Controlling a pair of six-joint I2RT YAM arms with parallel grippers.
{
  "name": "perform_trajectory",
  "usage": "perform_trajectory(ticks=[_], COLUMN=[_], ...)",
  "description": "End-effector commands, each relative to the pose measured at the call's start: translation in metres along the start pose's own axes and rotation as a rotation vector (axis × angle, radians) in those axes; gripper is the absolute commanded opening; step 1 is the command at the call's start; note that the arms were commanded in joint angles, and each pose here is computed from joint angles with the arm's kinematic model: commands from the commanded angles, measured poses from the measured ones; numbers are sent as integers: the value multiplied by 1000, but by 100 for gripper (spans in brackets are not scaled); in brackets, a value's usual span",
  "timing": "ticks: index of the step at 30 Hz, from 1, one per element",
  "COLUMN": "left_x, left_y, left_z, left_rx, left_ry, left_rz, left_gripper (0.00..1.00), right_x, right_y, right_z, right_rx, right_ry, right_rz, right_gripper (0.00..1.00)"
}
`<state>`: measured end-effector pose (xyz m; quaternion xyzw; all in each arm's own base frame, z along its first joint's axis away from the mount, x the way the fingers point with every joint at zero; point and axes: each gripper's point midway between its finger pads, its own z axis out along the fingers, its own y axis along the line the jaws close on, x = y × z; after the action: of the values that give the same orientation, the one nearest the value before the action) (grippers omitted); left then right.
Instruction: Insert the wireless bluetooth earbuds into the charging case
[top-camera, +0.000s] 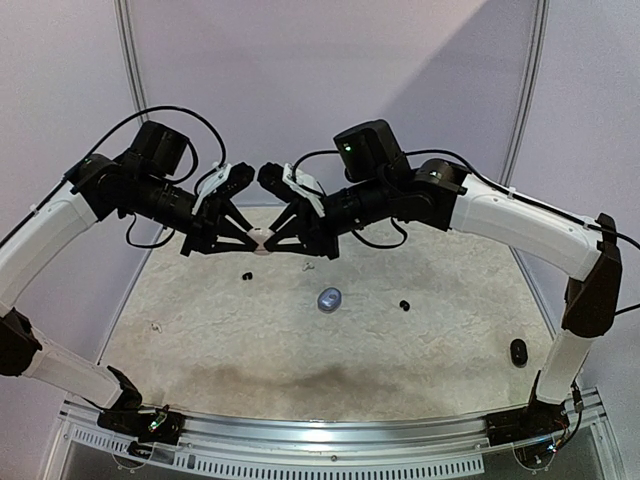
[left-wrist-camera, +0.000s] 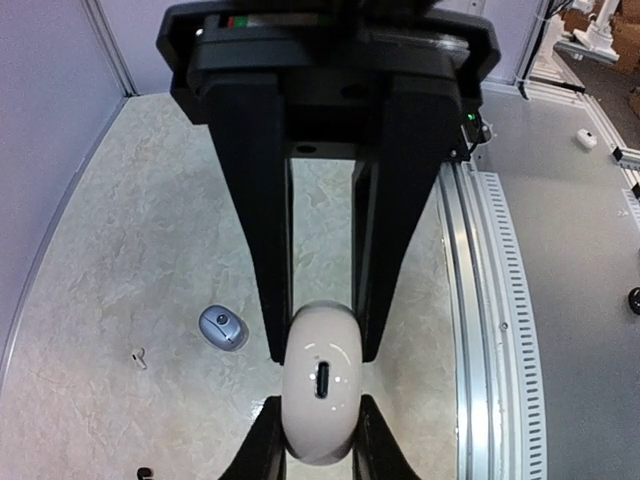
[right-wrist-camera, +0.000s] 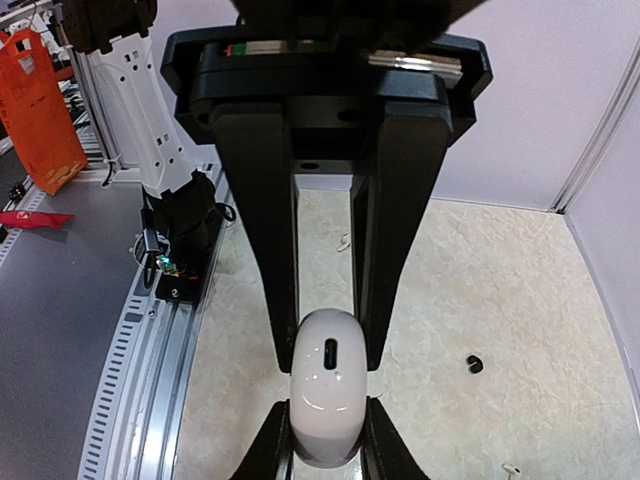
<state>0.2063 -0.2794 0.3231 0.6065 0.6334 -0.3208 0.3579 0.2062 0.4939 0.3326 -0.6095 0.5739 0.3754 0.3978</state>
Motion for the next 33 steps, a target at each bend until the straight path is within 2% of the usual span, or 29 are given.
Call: perform_trajectory(ticks=[1, 2, 5, 7, 9, 11, 15, 17, 20, 23, 26, 29, 33], left_x=[-11, -11, -13, -14, -12, -16, -26, -28, -29, -37, -40, -54, -63], left_y=[-12, -12, -14, -12, -9, -2, 4, 8, 12, 17, 20, 11, 4], left_z=[4, 3, 0, -1, -1, -6, -19, -27, -43, -66, -82, -99, -116], left_rx=[44, 43, 36, 19, -17, -78, -152, -182, -225, -275, -290, -261, -252], left_ry=[-21, -23, -33, -47, -66, -115, -211, -259, -346, -484, -612, -736, -849], left_rz=[29, 31, 18, -13, -37, -45, -92, -125, -187, -240, -307, -308, -345], left_gripper=[7, 1, 0, 0, 0, 0, 0, 0, 0, 0, 0, 0, 0], right_x=[-10, -11, -13, -16, -21, -27, -38, -49, -60, -70, -83, -98, -112], right_y=[-4, -4, -9, -16, -23, -29, -32, -26, -16, -13, -16, -20, -22], right_z=[4, 4, 4, 3, 0, -6, -20, -30, -40, -48, -47, -46, -34], right_rx=[9, 10, 35, 81, 124, 172, 209, 198, 168, 144, 107, 73, 35], right_ry=[-31, -32, -48, -69, -96, -121, -181, -250, -344, -447, -543, -636, -690], right_rz=[-26, -27, -25, -3, 11, 29, 59, 66, 85, 155, 252, 330, 400], right_gripper=[0, 0, 0, 26, 45, 61, 80, 87, 90, 90, 87, 83, 82])
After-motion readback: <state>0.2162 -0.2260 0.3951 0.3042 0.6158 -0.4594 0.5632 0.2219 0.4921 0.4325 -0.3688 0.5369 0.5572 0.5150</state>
